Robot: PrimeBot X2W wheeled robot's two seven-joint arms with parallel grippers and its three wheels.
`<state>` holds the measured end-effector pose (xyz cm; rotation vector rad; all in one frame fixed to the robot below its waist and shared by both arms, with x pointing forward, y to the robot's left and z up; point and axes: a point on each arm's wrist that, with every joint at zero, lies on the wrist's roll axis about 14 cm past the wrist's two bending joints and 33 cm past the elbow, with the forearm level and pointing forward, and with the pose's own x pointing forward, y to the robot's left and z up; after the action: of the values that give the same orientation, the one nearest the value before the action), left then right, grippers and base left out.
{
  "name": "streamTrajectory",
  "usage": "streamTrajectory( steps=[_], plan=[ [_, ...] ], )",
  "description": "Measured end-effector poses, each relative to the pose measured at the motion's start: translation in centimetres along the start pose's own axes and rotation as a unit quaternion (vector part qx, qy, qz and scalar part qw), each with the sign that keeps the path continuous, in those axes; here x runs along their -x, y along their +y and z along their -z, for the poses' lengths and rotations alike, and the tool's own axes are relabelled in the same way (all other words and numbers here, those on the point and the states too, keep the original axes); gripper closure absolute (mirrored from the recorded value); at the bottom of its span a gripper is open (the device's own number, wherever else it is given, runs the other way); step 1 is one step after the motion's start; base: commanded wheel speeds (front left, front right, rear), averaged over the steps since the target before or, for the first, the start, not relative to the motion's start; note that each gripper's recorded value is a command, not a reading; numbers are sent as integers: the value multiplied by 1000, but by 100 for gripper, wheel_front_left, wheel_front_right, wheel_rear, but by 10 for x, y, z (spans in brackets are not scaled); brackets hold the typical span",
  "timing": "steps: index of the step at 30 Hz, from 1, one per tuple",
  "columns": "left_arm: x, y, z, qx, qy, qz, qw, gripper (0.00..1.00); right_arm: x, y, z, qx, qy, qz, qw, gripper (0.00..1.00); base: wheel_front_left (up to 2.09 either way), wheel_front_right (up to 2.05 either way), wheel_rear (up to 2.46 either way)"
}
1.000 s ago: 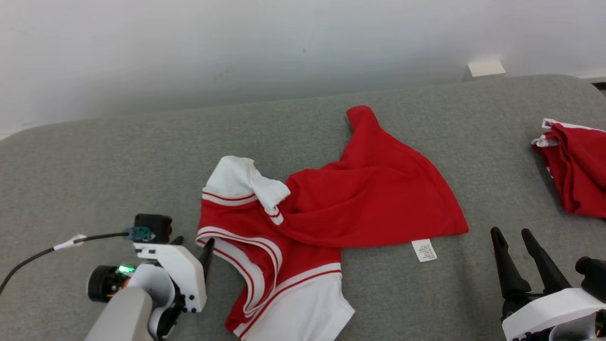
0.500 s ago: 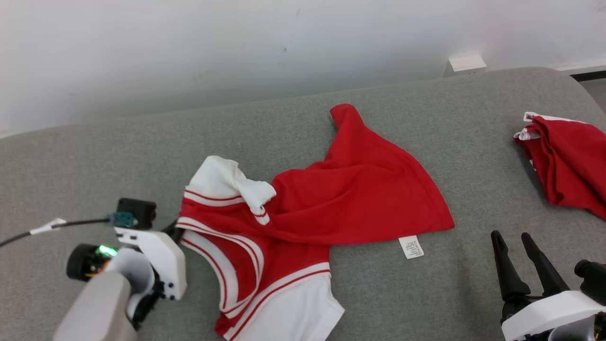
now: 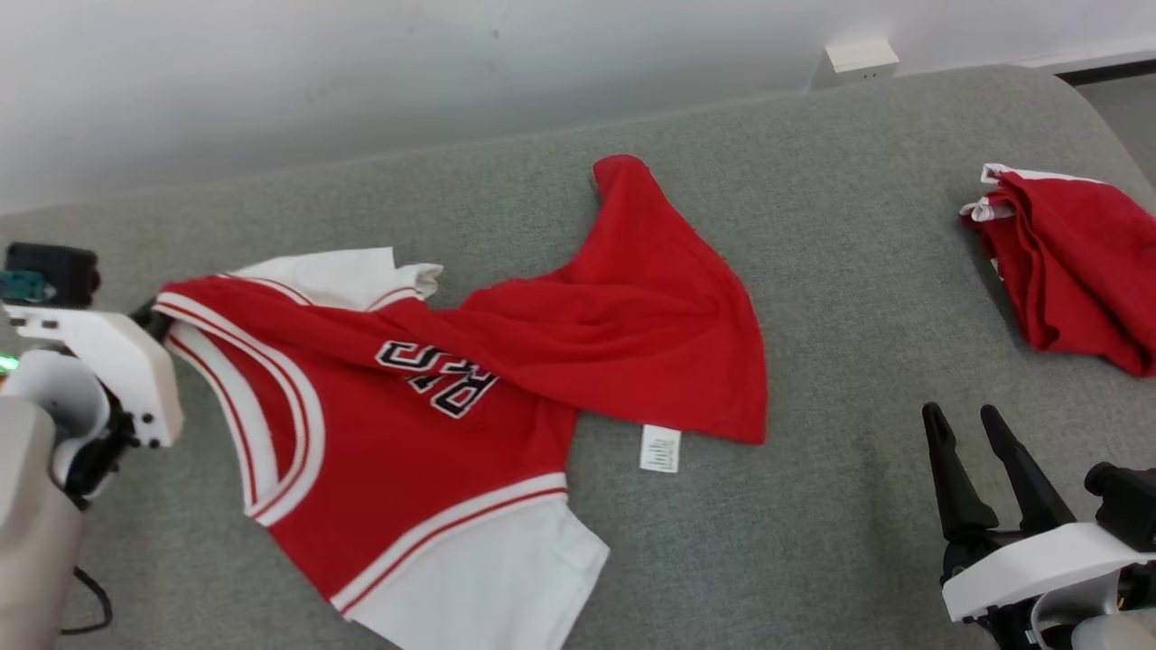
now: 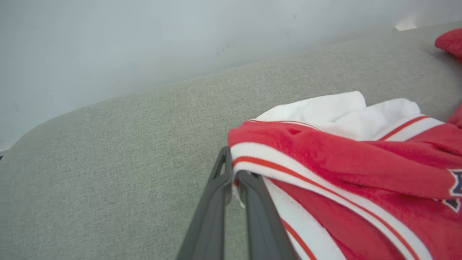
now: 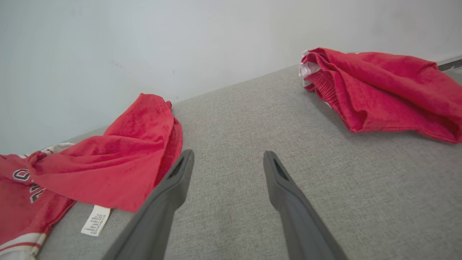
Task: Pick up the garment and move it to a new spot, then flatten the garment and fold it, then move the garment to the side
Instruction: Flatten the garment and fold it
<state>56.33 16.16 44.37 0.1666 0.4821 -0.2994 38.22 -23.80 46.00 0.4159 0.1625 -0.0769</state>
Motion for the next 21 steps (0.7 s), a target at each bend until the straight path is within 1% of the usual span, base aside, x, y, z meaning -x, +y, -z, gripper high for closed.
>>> streamTrajectory(
  steps=[5,8,9,10,12,15,18,21],
  plan=[
    [-16,19,-14,-6,-17,-18,1000,100,-1,-6,3,1,1,9,1000,0,0,0,0],
    [-22,24,-16,-13,-17,-24,999,100,-2,-7,6,3,7,12,1000,0,0,0,0],
    [-23,25,-14,-14,-16,-26,999,78,-2,-7,8,3,10,12,1000,0,0,0,0],
    [-22,27,-13,-12,-15,-29,999,0,-2,-6,9,3,12,10,1000,0,0,0,0],
    [-19,27,-11,-5,-14,-33,999,0,-3,-2,8,3,11,3,1000,0,0,0,0],
    [-11,19,-10,-14,-16,-26,999,0,-2,4,5,0,6,-6,1000,0,0,0,0],
    [1,7,-14,-33,-30,-14,999,0,1,9,3,0,3,-15,1000,0,0,0,0],
    [17,8,-18,-31,-53,-14,998,0,4,13,2,0,1,-23,1000,0,0,0,0]
  ],
)
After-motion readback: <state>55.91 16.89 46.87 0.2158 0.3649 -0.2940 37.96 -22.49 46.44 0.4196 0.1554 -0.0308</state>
